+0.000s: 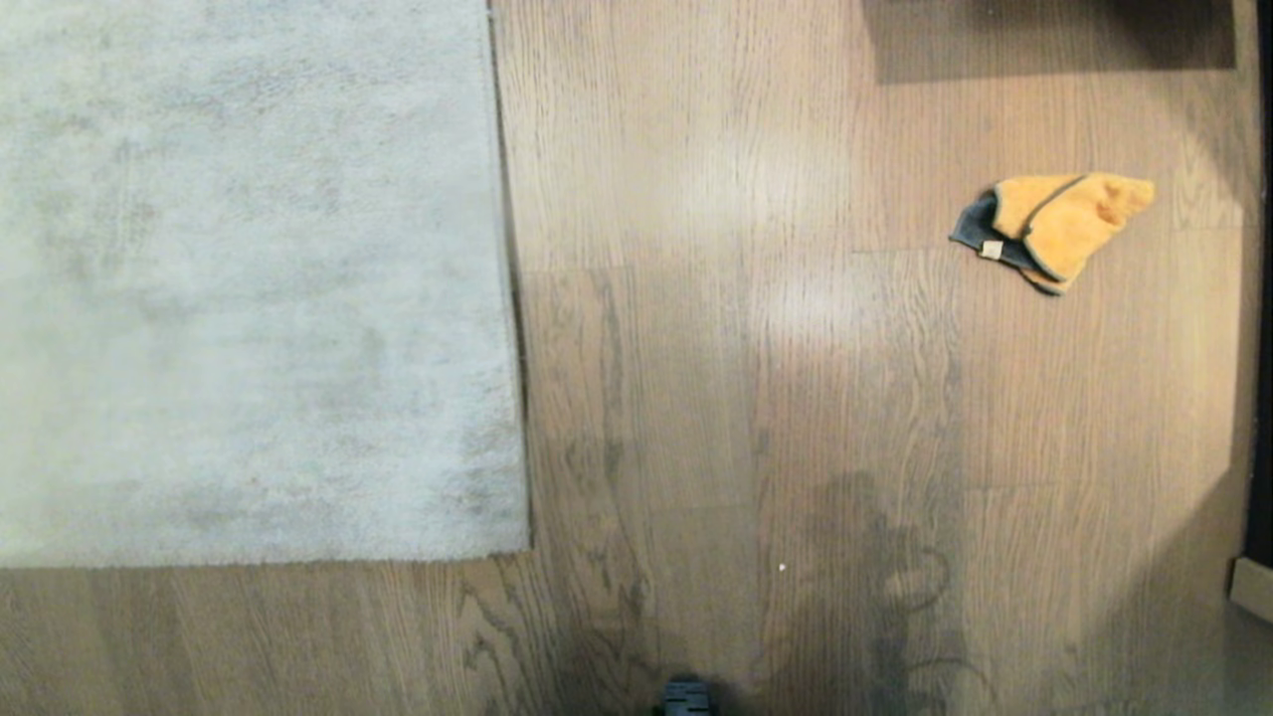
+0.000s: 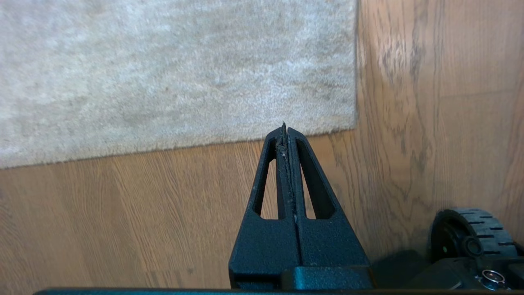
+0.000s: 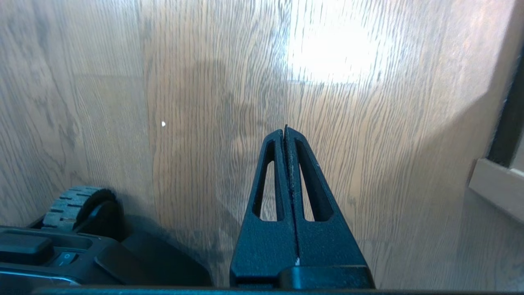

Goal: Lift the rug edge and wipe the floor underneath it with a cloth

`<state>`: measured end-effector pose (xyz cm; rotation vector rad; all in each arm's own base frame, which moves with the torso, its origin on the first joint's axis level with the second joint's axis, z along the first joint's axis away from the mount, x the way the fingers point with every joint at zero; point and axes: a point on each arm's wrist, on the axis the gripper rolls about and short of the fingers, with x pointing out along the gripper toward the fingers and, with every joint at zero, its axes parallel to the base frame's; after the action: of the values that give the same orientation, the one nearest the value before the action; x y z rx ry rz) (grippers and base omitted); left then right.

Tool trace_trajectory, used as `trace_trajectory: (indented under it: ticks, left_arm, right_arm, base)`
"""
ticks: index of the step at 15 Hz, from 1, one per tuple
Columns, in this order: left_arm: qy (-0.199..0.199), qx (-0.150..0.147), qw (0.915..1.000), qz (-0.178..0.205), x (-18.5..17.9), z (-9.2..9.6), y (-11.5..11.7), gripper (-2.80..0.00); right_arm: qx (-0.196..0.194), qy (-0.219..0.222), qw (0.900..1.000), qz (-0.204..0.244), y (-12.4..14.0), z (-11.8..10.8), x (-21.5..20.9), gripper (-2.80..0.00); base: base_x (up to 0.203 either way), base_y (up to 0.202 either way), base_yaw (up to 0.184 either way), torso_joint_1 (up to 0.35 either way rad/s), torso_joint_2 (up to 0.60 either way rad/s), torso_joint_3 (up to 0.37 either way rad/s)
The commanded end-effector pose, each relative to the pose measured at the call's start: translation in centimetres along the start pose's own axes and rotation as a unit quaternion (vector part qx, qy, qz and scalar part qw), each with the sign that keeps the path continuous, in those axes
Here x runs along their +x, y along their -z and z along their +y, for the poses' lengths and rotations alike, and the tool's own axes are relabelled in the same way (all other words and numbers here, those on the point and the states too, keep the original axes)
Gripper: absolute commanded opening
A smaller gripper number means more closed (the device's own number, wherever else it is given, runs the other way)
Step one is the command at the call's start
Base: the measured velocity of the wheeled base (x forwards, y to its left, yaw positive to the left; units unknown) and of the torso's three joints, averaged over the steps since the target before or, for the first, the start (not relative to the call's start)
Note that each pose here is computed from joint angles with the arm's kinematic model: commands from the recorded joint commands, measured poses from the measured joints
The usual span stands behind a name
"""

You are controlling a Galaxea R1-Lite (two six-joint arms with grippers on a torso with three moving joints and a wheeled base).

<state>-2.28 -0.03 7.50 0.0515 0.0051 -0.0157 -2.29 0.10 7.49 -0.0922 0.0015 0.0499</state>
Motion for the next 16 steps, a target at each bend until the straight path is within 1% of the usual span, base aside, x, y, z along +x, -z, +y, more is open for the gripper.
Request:
trace_trajectory:
  ticks: [1, 16]
  left_arm:
    - [0.001, 0.000, 1.0000, 0.000, 0.00, 0.00, 0.00, -2.80]
    - [0.001, -0.001, 1.0000, 0.000, 0.00, 0.00, 0.00, -2.80]
  right_arm:
    - [-0.001, 0.000, 1.000, 0.000, -0.01, 0.00, 0.01, -2.80]
    - [-0.001, 0.000, 1.000, 0.000, -0.01, 0.00, 0.01, -2.80]
  base:
    - [0.000, 0.000, 0.000, -0.001, 0.00, 0.199]
    - [0.000, 0.000, 0.000, 0.001, 0.00, 0.203]
